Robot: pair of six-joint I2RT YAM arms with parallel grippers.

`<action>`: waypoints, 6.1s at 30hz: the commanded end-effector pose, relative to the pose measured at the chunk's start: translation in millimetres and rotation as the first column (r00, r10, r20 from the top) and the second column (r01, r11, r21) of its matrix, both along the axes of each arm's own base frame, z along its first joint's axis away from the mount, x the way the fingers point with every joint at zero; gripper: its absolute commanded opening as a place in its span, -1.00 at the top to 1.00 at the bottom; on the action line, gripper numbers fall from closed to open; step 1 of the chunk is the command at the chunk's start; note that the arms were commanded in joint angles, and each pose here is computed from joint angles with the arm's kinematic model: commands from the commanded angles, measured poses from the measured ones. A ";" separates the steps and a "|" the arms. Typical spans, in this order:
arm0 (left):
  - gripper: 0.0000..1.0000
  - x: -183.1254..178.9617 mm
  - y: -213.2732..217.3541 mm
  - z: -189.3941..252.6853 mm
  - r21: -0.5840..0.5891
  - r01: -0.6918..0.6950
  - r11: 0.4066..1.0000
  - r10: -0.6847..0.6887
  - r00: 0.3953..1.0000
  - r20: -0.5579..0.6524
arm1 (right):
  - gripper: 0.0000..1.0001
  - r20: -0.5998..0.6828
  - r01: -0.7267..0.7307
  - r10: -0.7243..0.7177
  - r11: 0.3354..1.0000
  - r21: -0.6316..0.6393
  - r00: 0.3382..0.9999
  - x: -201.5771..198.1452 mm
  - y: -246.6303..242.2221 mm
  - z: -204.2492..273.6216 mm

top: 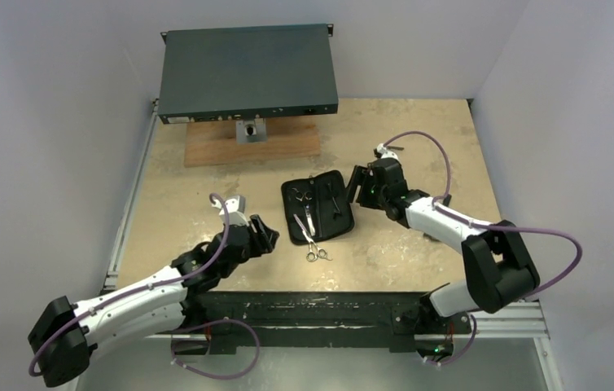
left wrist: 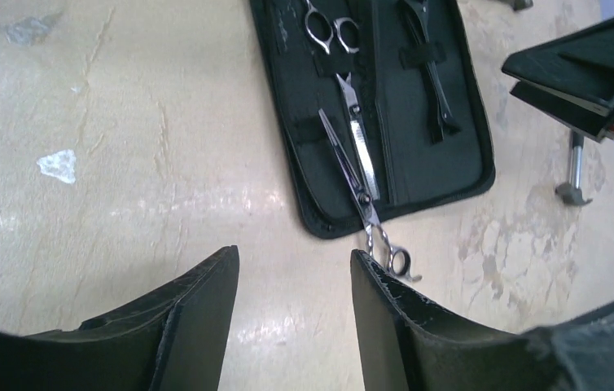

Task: Sort the hair-cutting tools
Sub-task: Adjust the hairdressing tool bag at the center of the board, then pick up the scissors from the center of the board, then place the scissors in the hairdressing tool bag.

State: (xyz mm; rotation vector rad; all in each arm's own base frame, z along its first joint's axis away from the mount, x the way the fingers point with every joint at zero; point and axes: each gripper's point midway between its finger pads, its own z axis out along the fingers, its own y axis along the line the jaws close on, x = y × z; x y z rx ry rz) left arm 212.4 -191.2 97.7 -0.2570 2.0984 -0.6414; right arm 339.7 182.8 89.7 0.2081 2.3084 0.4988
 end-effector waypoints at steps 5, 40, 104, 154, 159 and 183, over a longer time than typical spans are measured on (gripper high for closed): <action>-0.07 -35.2 3.8 -20.3 0.060 0.165 0.984 -0.161 0.984 -0.075 | -0.31 0.049 -0.063 0.057 0.991 0.116 0.997 4.3 21.7 -1.5; -0.38 -46.4 -63.7 -15.2 0.067 0.383 0.921 -0.377 0.922 -0.089 | 1.00 -0.012 -0.004 0.008 0.952 0.305 1.000 -96.2 7.6 -39.5; 1.00 -74.1 -64.3 -21.4 0.447 0.374 0.813 -0.314 0.927 -0.204 | 0.16 0.046 -0.063 0.051 0.951 0.304 0.998 -125.0 11.7 -34.9; 1.00 -90.8 -82.8 -12.4 0.324 0.635 0.701 -0.524 0.768 -0.369 | 1.00 0.027 0.131 -0.146 0.942 0.309 0.989 -109.6 -32.9 -45.0; 1.00 -93.1 -92.0 -9.3 0.300 0.682 0.667 -0.540 0.720 -0.436 | 1.00 0.055 0.145 -0.173 0.931 0.335 0.983 -115.5 -39.2 -31.9; 1.00 -106.2 -80.3 -12.9 0.333 0.672 0.661 -0.306 0.647 -0.698 | 1.00 0.083 0.111 -0.151 0.925 0.363 0.985 -119.5 -34.7 -30.4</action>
